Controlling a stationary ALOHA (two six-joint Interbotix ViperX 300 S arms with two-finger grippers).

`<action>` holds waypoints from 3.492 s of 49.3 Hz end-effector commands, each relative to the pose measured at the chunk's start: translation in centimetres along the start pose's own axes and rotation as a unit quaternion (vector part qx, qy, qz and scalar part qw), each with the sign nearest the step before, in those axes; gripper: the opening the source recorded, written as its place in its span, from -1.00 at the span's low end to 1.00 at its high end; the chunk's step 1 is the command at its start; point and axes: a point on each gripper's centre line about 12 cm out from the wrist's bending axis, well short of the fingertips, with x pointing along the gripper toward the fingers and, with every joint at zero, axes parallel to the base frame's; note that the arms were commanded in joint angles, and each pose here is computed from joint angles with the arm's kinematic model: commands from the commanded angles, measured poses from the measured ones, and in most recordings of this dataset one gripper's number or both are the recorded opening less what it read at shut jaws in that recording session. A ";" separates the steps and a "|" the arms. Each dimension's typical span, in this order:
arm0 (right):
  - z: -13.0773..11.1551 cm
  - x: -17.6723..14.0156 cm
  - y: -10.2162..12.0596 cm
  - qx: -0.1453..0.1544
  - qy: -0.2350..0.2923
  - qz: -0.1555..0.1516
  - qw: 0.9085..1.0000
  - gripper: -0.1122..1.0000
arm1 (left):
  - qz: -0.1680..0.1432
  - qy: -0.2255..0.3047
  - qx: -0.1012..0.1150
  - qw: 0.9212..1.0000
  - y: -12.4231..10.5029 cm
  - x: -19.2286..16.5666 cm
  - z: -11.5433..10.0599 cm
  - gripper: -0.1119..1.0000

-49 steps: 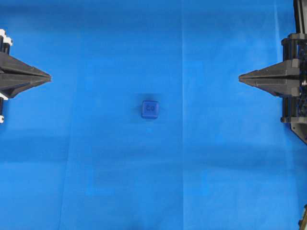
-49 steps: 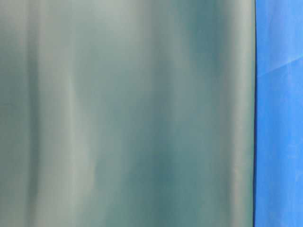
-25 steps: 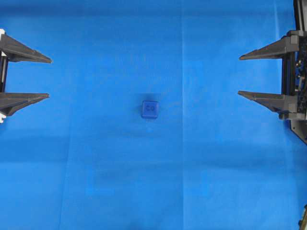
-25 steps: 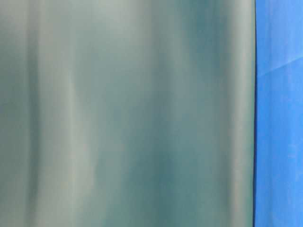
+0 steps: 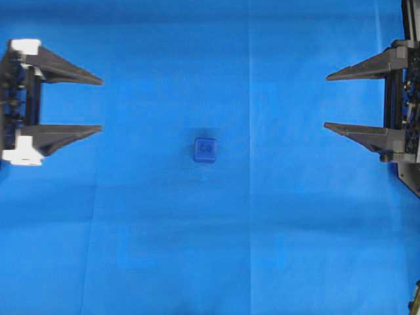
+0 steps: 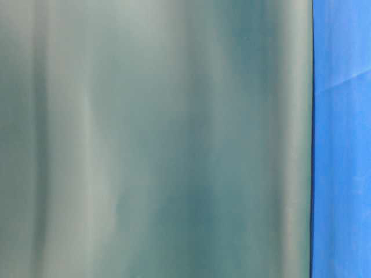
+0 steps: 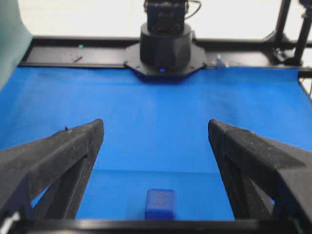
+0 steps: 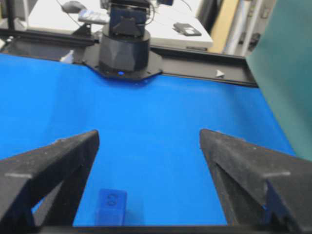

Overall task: Handover the blue block to the right arm after grasping it with the left arm, then place it in the designated position.
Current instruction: 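Move the open left gripper toward the blue cube and tilt down, then lower the left gripper around the blue cube and close on it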

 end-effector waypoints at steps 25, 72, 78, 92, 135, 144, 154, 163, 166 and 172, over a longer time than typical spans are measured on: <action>0.7 0.5 -0.1 0.003 -0.007 -0.003 1.000 0.93 | 0.001 -0.006 0.005 1.000 0.1 12.7 1.3 0.86; 0.7 0.7 -0.2 0.002 -0.007 -0.004 1.000 0.93 | -0.002 0.287 -0.003 0.958 -0.2 17.9 -1.5 0.85; 0.7 0.7 -0.2 0.001 -0.005 -0.006 1.000 0.93 | -0.002 0.357 -0.006 0.934 -0.4 18.4 -2.0 0.85; 0.6 0.7 -0.3 0.001 -0.002 -0.008 1.000 0.93 | 0.000 0.464 -0.008 0.886 -0.6 19.1 -2.1 0.85; 0.5 0.7 -0.4 0.000 0.002 -0.009 1.000 0.93 | 0.002 0.471 -0.009 0.882 -0.5 19.2 -2.1 0.85; 0.4 0.8 -0.4 0.000 0.004 -0.009 1.000 0.93 | 0.002 0.472 -0.007 0.882 -0.5 19.2 -2.1 0.85; 0.4 0.8 -0.4 0.000 0.004 -0.009 1.000 0.93 | 0.001 0.472 -0.006 0.882 -0.5 19.2 -2.2 0.85; 0.4 0.8 -0.4 0.000 0.004 -0.009 1.000 0.93 | 0.002 0.473 -0.008 0.881 -0.5 19.1 -2.2 0.85; 0.4 0.8 -0.4 0.000 0.004 -0.009 1.000 0.93 | 0.002 0.473 -0.007 0.881 -0.5 19.1 -2.2 0.85; 0.4 0.8 -0.4 0.000 0.004 -0.009 1.000 0.93 | 0.003 0.471 -0.004 0.882 -0.4 19.2 -2.6 0.85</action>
